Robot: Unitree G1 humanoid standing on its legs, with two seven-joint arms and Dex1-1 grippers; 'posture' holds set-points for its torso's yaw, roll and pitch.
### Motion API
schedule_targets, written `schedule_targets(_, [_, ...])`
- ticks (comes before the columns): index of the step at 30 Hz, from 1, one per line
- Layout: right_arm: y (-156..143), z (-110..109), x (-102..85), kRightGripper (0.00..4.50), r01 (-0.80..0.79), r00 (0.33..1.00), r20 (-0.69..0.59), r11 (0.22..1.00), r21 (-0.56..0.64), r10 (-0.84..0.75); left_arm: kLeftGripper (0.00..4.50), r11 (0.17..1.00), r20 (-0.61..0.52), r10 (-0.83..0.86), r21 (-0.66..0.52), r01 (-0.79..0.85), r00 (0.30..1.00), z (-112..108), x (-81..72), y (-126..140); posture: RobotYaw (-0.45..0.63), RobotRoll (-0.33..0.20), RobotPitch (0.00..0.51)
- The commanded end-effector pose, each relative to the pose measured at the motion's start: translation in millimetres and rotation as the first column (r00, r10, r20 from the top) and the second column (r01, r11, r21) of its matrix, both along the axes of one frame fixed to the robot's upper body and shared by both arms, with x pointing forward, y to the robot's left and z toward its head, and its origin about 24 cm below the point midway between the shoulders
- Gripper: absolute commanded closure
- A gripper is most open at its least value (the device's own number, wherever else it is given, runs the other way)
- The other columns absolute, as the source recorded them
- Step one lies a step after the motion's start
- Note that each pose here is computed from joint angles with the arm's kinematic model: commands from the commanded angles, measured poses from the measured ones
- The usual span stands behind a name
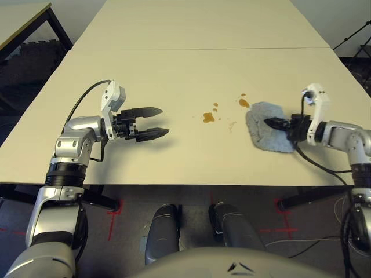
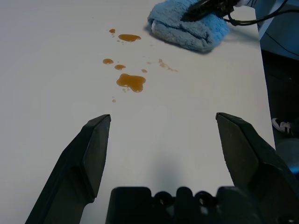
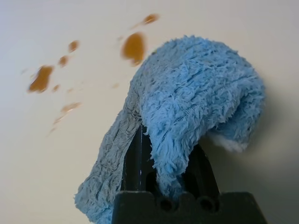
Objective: Wipe the water off the table with a rag.
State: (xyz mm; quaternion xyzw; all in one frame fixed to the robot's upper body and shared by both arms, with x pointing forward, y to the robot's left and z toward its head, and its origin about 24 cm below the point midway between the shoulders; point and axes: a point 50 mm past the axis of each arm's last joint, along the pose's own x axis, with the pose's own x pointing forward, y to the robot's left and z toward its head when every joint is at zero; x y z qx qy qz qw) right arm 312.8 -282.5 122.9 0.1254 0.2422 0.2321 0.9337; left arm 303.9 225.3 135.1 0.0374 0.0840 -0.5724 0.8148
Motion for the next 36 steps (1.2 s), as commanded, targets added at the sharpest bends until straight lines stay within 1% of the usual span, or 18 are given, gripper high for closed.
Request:
schedule_targets(1, [-9,8,8.4,4.36,0.072,0.995,0.067,0.997,0.0,-0.072,0.0,1.0,-0.005,-0.01,0.018,0.01,1.0,-2,1.2,-2,-0.21,0.0,0.12])
schedule_targets(7, [1,-1,22.5,4.36,0.105,0.991,0.087,0.994,-0.005,-0.104,0.0,1.0,-0.006,-0.012,0.018,0.012,1.0,-2,1.7,-2,-0.21,0.0,0.12])
schedule_targets(17, [28,-17,43.4,4.36,0.092,0.993,0.08,0.996,-0.004,-0.092,0.0,0.999,-0.01,0.002,0.032,-0.002,1.0,-2,-0.2,4,-0.19,0.0,0.117])
schedule_targets(25, [63,-26,59.0,4.36,0.048,0.996,0.069,0.999,0.016,-0.049,0.0,0.999,-0.009,0.008,0.035,-0.008,1.0,-3,-1.3,6,-0.17,0.0,0.112])
schedule_targets(28, [87,-31,63.8,4.36,-0.002,0.998,0.06,0.999,0.035,0.0,0.0,0.999,-0.008,0.009,0.034,-0.009,1.0,-4,-2.8,5,-0.17,0.0,0.112])
schedule_targets(33, [111,-36,67.2,4.36,-0.054,0.997,0.051,0.997,0.055,0.051,0.0,0.999,-0.008,0.012,0.034,-0.012,1.0,-5,-4.8,5,-0.15,0.0,0.112])
schedule_targets(36, [119,-38,68.0,4.36,-0.074,0.996,0.046,0.996,0.053,0.072,0.0,0.999,-0.008,0.016,0.035,-0.016,1.0,-5,-5.7,6,-0.15,0.0,0.112])
